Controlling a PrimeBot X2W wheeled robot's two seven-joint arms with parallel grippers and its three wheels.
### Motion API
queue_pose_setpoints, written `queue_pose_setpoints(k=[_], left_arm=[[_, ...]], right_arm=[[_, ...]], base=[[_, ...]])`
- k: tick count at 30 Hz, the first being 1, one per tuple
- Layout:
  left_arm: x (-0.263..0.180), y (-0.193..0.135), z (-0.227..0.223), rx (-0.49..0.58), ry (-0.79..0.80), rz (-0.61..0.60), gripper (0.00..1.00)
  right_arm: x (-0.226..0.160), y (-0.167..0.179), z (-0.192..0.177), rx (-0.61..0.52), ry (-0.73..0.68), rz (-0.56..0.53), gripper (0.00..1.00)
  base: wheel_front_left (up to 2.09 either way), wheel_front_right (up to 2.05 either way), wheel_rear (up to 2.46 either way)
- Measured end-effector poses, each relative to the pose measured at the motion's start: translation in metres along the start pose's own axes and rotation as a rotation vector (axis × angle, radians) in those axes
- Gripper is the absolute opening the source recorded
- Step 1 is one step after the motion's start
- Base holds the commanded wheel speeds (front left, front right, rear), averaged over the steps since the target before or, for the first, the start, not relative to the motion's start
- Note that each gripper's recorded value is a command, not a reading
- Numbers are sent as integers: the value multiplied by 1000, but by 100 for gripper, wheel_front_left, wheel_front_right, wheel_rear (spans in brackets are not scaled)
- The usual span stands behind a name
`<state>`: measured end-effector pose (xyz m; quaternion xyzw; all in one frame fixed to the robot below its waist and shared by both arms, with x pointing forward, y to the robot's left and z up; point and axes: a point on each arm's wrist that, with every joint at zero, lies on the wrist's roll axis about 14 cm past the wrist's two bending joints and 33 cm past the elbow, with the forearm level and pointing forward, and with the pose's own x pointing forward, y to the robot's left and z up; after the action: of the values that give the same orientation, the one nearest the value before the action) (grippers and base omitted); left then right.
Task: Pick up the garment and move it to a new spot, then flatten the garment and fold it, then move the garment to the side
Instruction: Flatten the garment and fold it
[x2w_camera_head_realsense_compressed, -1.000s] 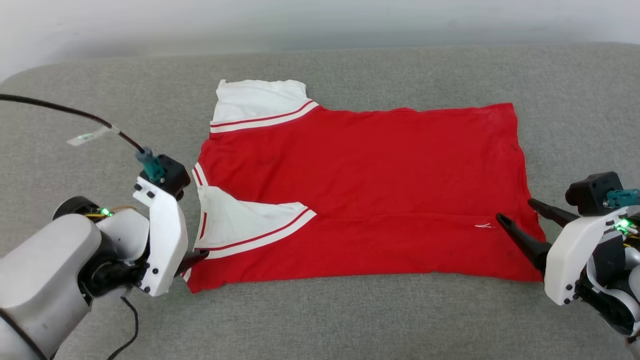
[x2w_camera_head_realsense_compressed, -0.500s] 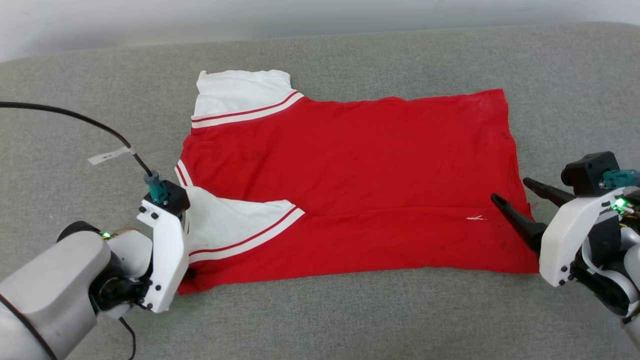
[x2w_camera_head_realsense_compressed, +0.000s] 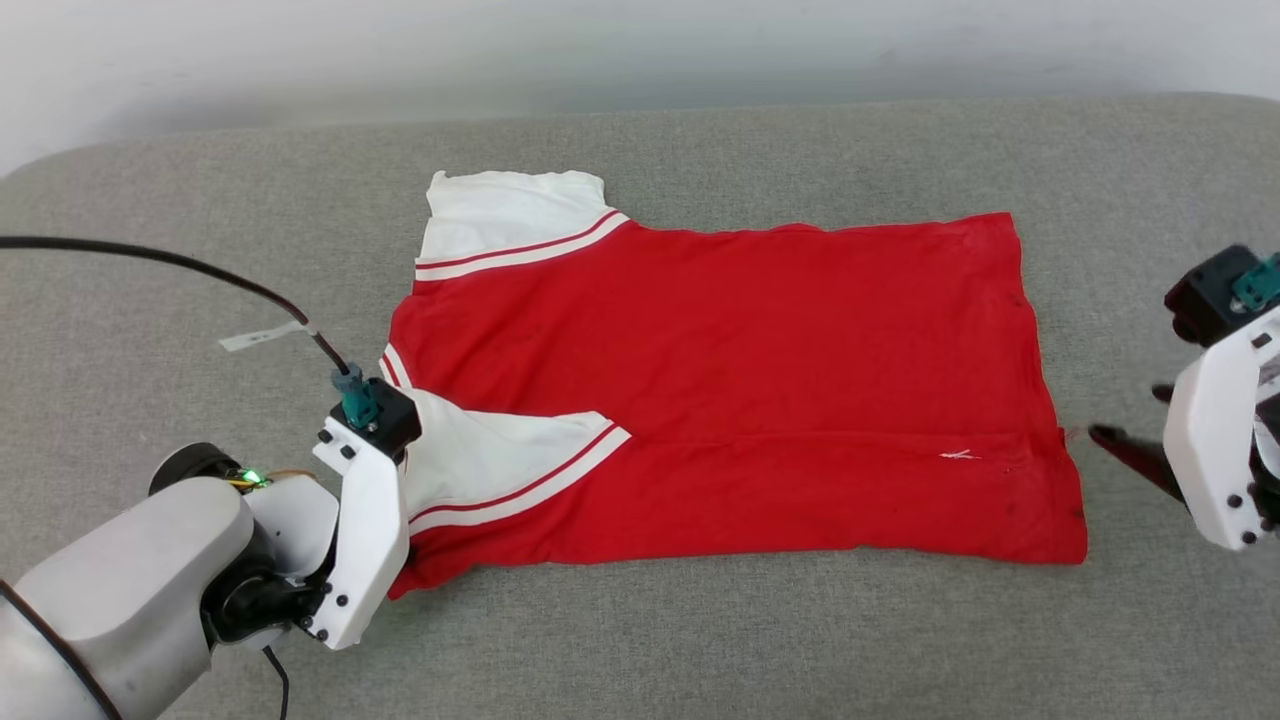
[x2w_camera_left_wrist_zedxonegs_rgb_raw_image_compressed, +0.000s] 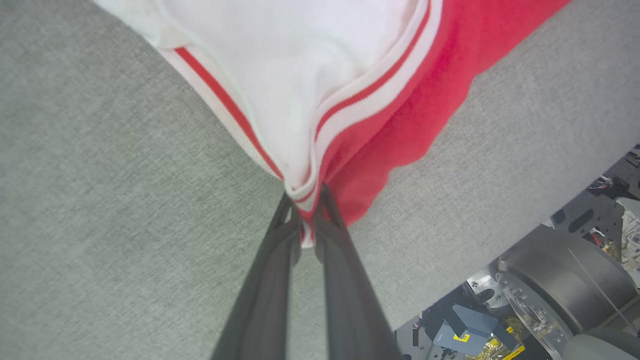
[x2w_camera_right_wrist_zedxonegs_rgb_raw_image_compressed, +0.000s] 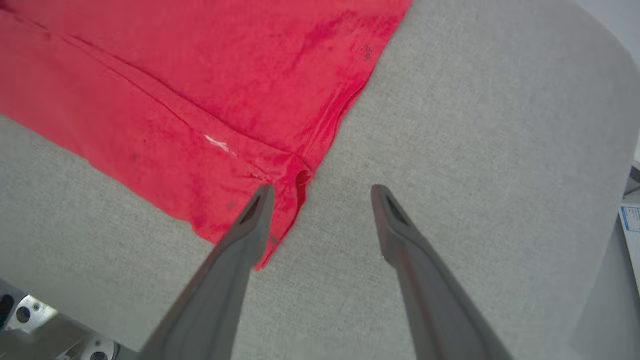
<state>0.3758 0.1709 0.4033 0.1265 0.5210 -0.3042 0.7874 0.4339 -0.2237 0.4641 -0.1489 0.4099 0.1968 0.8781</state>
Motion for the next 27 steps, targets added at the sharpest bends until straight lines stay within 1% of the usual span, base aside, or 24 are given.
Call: queue_pose_setpoints(k=[1,6,7,8,12,15,22,23,24,25,27], left_arm=[[-1,-2,0,4,-4,-3,0],[-3,-2,8,30,-31,-4,0],[-3,-2,9,31,-35,-5,0],[0,-1,10,34,-37,-11,0],[4,2,10,33,-35,-12,0],[7,6,9,27,-33,-11,0],[13,11,7,13,-30,-11,0],[13,11,8,9,-32,-12,0],[13,12,8,7,-36,-9,0],[12,12,8,6,-39,-6,0],[9,14,10,1,-51,-1,0]], right_arm=[[-1,1,-7,-3,54,10,100],[6,12,-29,27,226,73,100],[9,15,-34,39,254,88,100],[23,24,-43,76,304,123,100],[43,41,-51,143,320,178,100],[55,52,-60,163,346,203,100],[66,58,-70,212,352,222,100],[66,57,-70,219,344,220,98],[65,56,-68,220,334,216,27],[64,56,-67,220,326,213,0],[60,53,-61,218,293,204,0]], base=[[0,0,0],[0,0,0],[0,0,0],[0,0,0],[0,0,0],[0,0,0],[0,0,0],[0,0,0],[0,0,0],[0,0,0],[0,0,0]])
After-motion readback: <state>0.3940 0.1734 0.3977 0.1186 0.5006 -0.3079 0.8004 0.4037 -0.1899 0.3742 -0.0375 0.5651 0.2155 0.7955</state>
